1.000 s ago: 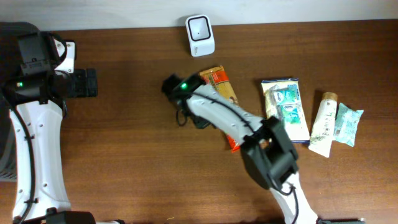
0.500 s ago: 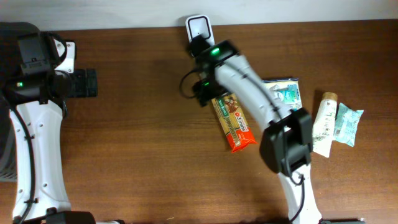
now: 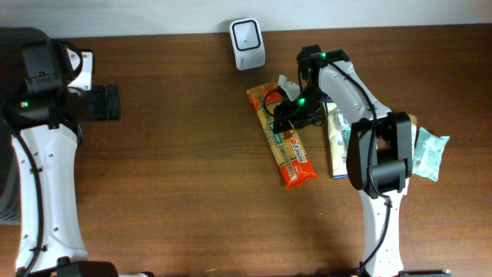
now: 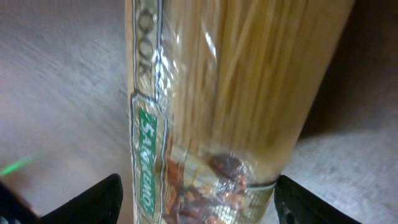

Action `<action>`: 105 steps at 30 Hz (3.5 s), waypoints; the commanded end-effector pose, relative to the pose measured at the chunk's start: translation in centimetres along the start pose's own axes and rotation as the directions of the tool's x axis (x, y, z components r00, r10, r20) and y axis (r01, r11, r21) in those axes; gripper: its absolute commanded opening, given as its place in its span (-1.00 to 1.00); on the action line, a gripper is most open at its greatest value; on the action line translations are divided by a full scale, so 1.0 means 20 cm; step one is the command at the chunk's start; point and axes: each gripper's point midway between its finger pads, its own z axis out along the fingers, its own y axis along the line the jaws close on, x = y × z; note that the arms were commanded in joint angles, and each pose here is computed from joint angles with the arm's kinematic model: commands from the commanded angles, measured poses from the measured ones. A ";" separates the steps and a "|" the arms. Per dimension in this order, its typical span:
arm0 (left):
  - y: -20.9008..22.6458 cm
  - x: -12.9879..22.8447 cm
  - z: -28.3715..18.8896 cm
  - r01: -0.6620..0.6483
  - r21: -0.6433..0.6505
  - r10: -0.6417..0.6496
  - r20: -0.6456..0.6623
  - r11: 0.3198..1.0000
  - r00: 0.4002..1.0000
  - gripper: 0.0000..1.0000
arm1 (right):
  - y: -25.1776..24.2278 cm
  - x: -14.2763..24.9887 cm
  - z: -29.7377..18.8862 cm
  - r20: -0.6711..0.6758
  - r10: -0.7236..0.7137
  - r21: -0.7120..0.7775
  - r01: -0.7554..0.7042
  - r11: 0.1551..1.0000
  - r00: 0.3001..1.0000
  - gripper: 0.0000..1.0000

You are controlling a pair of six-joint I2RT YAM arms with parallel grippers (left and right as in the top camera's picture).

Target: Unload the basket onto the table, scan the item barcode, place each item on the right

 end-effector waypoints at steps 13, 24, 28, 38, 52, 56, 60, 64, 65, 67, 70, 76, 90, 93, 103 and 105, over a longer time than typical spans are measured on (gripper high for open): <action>0.02 -0.02 -0.04 -0.005 -0.011 0.006 0.023 1.000 1.000 0.98 | -0.05 0.07 0.24 0.010 -0.005 -0.067 0.005 0.998 1.000 0.17; 0.02 -0.02 -0.04 -0.005 -0.011 0.006 0.023 1.000 1.000 0.99 | 0.10 0.04 0.10 0.033 0.012 -0.194 -0.005 0.981 0.999 -0.92; 0.02 -0.02 -0.04 -0.005 -0.011 0.006 0.023 1.000 1.000 0.98 | 0.08 -0.04 -0.19 0.101 0.108 0.014 -0.110 0.994 0.989 -0.92; 0.02 -0.02 -0.04 -0.005 -0.011 0.006 0.023 1.000 1.000 0.98 | -0.09 0.05 -0.27 0.129 0.124 0.914 -0.167 0.371 0.984 -0.92; 0.02 -0.02 -0.04 -0.005 -0.011 0.006 0.023 1.000 1.000 0.98 | 0.57 0.20 0.39 -0.231 -0.059 0.671 0.203 0.713 0.971 -0.19; 0.02 -0.02 -0.04 -0.005 -0.011 0.006 0.023 1.000 1.000 0.99 | 0.92 0.10 0.34 -0.221 -0.227 0.399 0.301 0.866 0.948 -0.18; 0.02 -0.02 -0.04 -0.005 -0.011 0.006 0.023 1.000 1.000 0.99 | 0.91 -0.05 0.05 -0.100 -0.205 0.347 0.227 0.910 0.974 -0.17; 0.02 -0.02 -0.04 -0.005 -0.011 0.006 0.023 1.000 1.000 0.98 | 0.58 -0.11 -0.23 -0.022 -0.038 0.347 0.043 0.937 0.999 0.22; 0.02 -0.02 -0.04 -0.005 -0.011 0.006 0.023 1.000 1.000 0.99 | 0.46 -0.10 -0.28 -0.014 0.025 0.330 -0.019 0.944 1.000 0.30; 0.02 -0.02 -0.04 -0.005 -0.011 0.006 0.023 1.000 1.000 0.98 | 0.36 -0.09 -0.30 -0.029 0.037 0.241 -0.029 0.970 0.999 0.38; 0.02 -0.02 -0.04 -0.005 -0.011 0.006 0.023 1.000 1.000 0.99 | 0.27 -0.04 -0.29 -0.059 0.009 -0.026 -0.010 1.000 0.998 0.46; 0.02 -0.02 -0.04 -0.005 -0.011 0.006 0.023 1.000 1.000 0.98 | 0.09 0.20 -0.02 -0.221 0.036 -0.134 -0.067 0.989 0.975 0.62; 0.02 -0.02 -0.04 -0.005 -0.011 0.006 0.023 1.000 1.000 0.99 | 0.19 0.34 0.27 -0.285 0.025 -0.246 -0.098 0.964 0.958 0.21; 0.02 -0.02 -0.04 -0.005 -0.011 0.006 0.023 1.000 1.000 0.99 | 0.24 0.29 0.33 -0.268 0.045 -0.220 -0.106 0.970 0.963 -0.42; 0.02 -0.02 -0.04 -0.005 -0.011 0.006 0.023 1.000 1.000 0.98 | 0.24 0.11 0.00 -0.135 0.059 0.064 -0.051 0.997 0.989 -0.92; 0.02 -0.02 -0.04 -0.005 -0.011 0.006 0.023 1.000 1.000 0.98 | 0.26 0.07 -0.12 -0.100 0.011 0.240 0.013 0.971 0.995 -0.92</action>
